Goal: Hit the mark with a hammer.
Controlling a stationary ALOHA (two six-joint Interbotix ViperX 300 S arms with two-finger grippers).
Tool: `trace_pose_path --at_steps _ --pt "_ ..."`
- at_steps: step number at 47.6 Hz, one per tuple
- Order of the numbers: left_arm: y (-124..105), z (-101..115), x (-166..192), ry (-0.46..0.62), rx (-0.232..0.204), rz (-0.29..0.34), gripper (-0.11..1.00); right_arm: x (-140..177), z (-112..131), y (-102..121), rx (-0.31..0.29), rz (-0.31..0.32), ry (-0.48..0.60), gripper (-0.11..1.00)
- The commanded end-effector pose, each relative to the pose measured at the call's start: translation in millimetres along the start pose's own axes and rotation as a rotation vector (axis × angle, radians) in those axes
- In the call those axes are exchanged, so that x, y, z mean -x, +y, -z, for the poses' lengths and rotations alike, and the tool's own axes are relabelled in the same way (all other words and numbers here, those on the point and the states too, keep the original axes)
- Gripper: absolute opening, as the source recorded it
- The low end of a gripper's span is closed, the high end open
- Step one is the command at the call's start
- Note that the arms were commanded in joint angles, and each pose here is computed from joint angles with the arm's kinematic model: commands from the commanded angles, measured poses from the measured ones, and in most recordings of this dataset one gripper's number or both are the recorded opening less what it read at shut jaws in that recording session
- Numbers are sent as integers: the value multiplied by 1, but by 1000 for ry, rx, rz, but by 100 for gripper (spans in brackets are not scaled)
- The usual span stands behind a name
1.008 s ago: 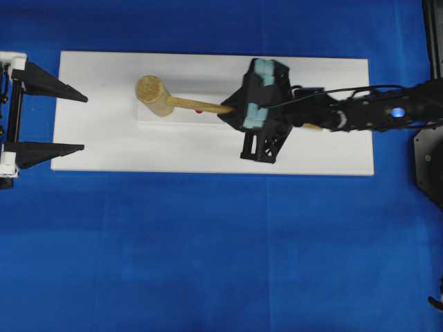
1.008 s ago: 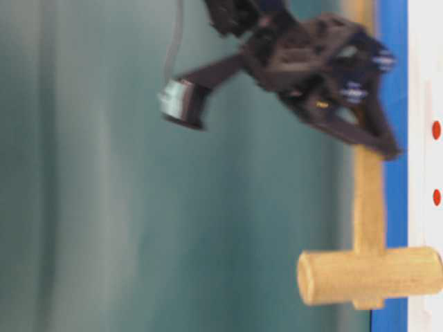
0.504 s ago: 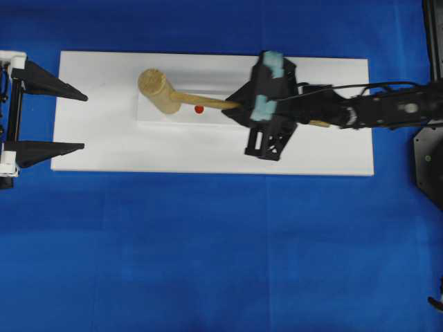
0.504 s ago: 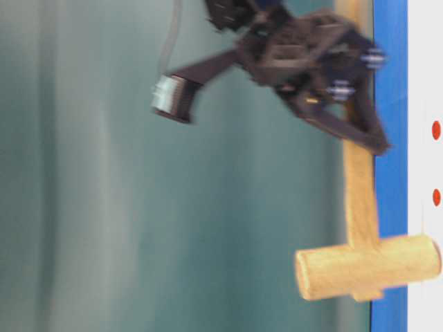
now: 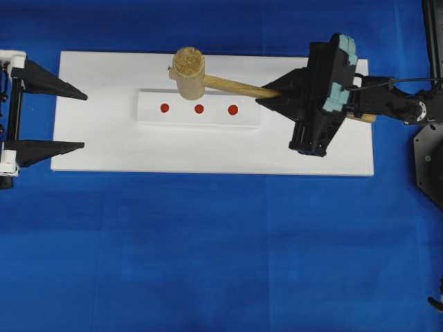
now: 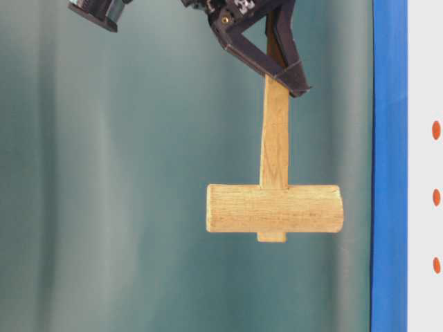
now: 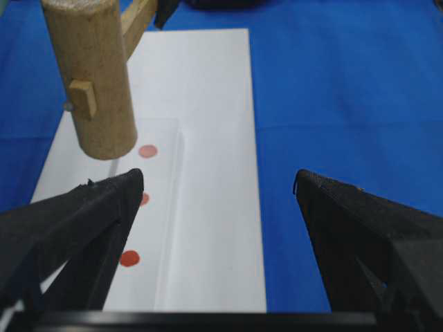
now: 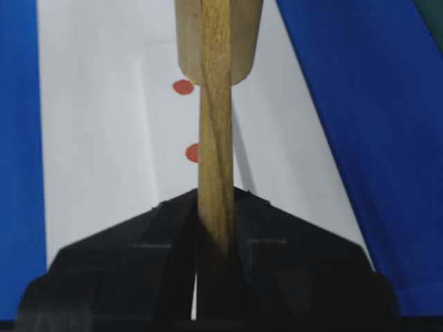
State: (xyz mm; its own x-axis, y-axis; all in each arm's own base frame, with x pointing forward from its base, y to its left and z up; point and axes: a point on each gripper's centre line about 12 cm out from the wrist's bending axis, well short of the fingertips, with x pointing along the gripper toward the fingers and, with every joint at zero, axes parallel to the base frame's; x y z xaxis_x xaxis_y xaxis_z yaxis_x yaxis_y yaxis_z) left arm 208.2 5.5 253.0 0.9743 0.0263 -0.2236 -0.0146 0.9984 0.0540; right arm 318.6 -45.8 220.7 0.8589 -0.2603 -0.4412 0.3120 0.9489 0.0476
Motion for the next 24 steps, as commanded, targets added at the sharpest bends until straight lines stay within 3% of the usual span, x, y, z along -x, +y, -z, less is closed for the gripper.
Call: trace_pose_path --at_steps 1,10,18,24 --pt "1 -5 0 -17 4 -6 89 3 -9 1 -5 3 -29 3" --pt "1 -5 0 -17 9 -6 89 -20 24 1 9 18 88 3" --pt "1 -5 0 -17 7 -6 89 -46 60 1 -23 43 220 3" --pt "1 -4 0 -15 9 -5 89 -43 57 0 -33 47 210 3"
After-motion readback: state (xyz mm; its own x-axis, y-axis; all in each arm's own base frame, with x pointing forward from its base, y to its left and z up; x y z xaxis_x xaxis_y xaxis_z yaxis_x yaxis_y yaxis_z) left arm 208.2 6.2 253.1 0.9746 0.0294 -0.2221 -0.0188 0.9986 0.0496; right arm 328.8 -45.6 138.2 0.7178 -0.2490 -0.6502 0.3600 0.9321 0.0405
